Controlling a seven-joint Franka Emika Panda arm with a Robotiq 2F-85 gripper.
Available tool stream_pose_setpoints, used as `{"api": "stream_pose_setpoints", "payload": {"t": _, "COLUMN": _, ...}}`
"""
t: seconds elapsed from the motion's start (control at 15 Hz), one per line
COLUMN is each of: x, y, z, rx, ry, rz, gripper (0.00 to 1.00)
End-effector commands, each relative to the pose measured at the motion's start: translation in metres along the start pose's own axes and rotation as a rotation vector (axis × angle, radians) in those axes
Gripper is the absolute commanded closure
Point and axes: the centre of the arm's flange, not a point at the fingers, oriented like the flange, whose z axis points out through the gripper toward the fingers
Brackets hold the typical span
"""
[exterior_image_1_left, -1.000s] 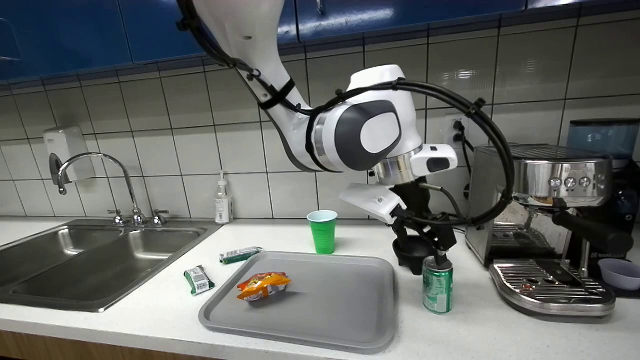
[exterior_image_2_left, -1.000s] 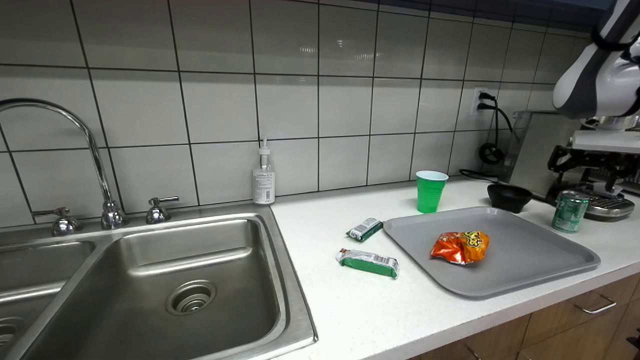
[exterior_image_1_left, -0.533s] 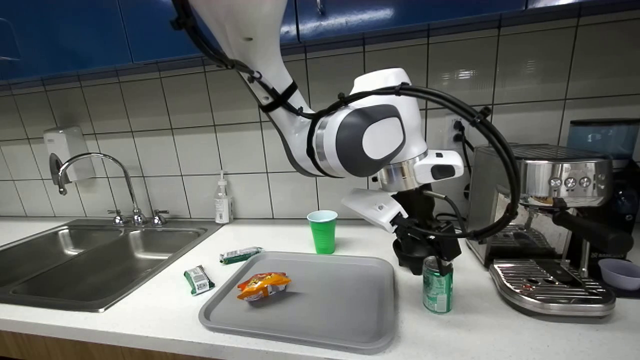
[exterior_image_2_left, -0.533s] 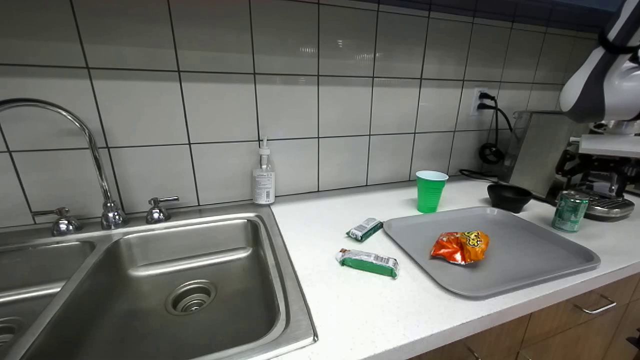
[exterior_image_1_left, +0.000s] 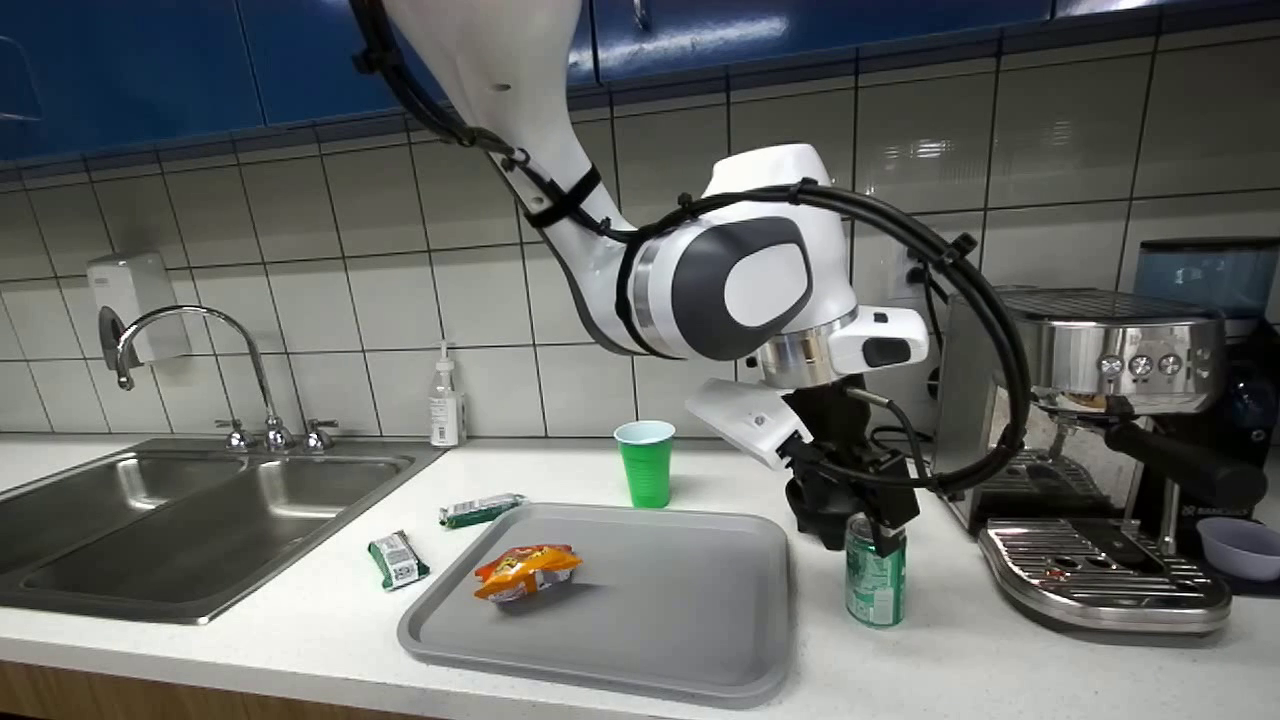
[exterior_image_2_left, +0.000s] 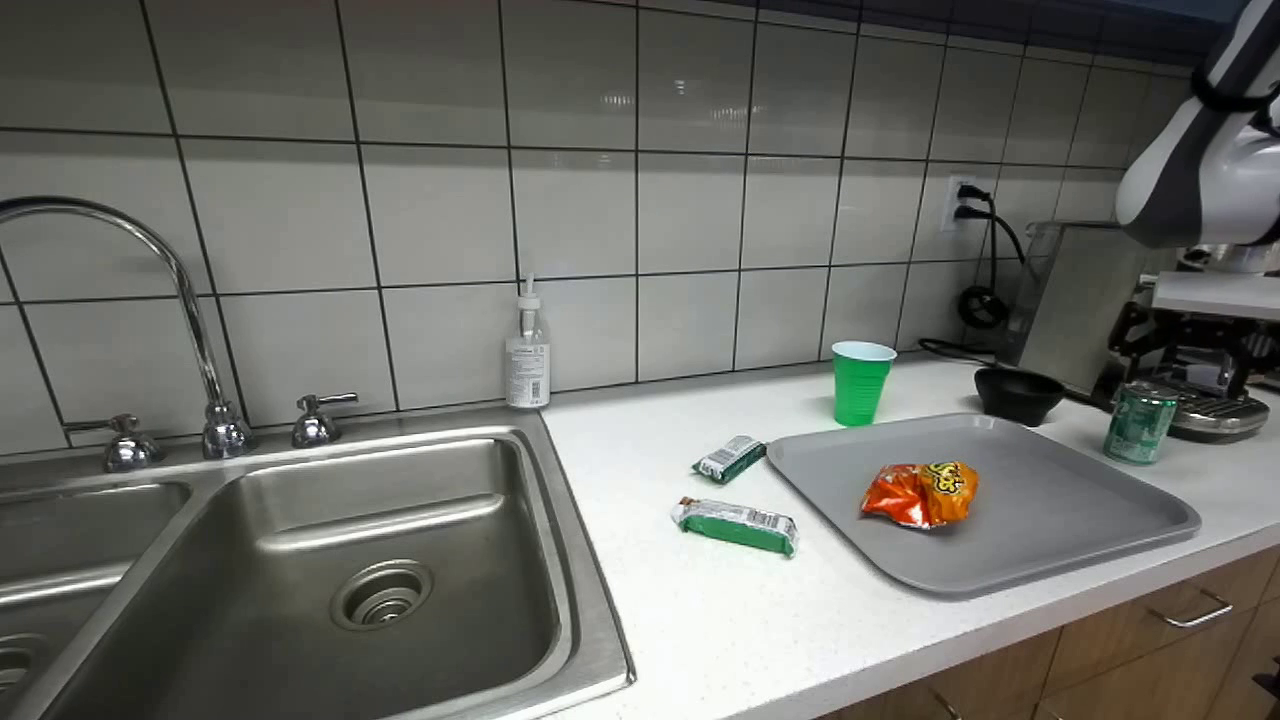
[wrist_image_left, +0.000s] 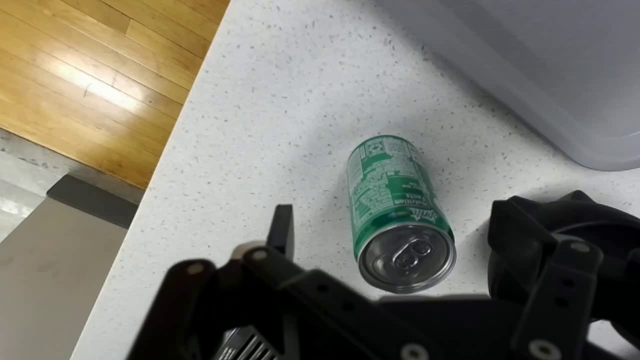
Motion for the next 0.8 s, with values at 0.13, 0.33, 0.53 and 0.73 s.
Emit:
{"api": "stream_pose_setpoints", "payload": {"t": 0.13, "x": 0.024, "y": -0.007, "z": 0.014, "rx": 0.019, "ry": 0.004, "rz": 0.029, "gripper": 0.0}}
{"api": "stream_pose_setpoints", "payload": {"t": 0.33, "x": 0.032, "y": -0.008, "z": 0.02, "rx": 0.014, "ry": 0.005, "rz": 0.032, "gripper": 0.0}}
{"api": "stream_pose_setpoints", "payload": {"t": 0.53, "x": 0.039, "y": -0.008, "z": 0.027, "rx": 0.01, "ry": 0.006, "rz": 0.033, "gripper": 0.0}}
{"api": "stream_pose_setpoints", "payload": {"t": 0.73, "x": 0.045, "y": -0.01, "z": 0.034, "rx": 0.007, "ry": 0.005, "rz": 0.032, "gripper": 0.0}}
